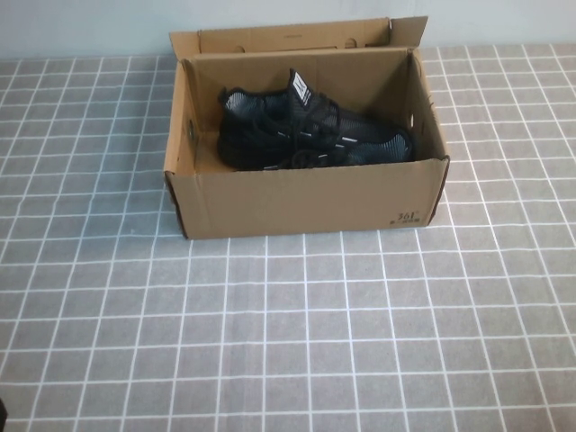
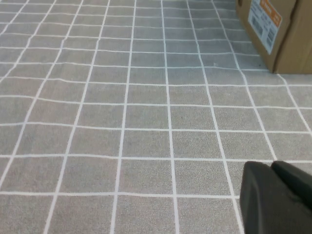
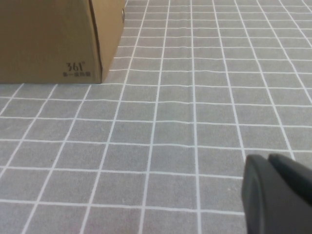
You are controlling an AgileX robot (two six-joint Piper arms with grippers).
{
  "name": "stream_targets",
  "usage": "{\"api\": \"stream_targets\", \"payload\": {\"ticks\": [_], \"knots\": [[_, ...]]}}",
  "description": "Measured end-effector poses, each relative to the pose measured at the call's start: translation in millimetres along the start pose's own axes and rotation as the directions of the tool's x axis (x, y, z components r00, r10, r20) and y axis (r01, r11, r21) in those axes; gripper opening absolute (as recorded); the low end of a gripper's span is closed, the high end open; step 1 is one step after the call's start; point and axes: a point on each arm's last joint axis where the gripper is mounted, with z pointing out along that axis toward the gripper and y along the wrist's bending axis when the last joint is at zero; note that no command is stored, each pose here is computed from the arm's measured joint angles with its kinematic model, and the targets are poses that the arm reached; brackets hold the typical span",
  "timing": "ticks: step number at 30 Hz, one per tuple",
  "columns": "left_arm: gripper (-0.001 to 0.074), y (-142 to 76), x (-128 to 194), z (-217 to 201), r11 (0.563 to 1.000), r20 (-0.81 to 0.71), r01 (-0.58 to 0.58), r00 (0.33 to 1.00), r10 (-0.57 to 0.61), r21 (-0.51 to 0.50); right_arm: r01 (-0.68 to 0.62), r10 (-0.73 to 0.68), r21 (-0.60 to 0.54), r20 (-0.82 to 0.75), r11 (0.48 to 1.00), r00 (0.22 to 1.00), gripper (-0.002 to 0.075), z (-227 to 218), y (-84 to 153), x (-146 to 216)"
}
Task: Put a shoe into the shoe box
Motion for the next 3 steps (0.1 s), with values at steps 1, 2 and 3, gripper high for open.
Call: {"api": "stream_targets", "payload": {"ticks": [1,2,3], "knots": [[-0.0001,0.0,0.0,0.0,1.0,0.0,0.0,1.0,0.0,0.0,0.0,0.0,0.0,0.0,1.0,1.0,-0.0016,0.0,0.0,0.0],[-0.0001,0.0,0.0,0.0,1.0,0.0,0.0,1.0,0.0,0.0,0.0,0.0,0.0,0.0,1.0,1.0,-0.0016,0.0,0.0,0.0],[-0.0001,0.0,0.0,0.0,1.0,0.0,0.0,1.0,0.0,0.0,0.0,0.0,0.0,0.0,1.0,1.0,-0.0016,0.0,0.0,0.0]]}}
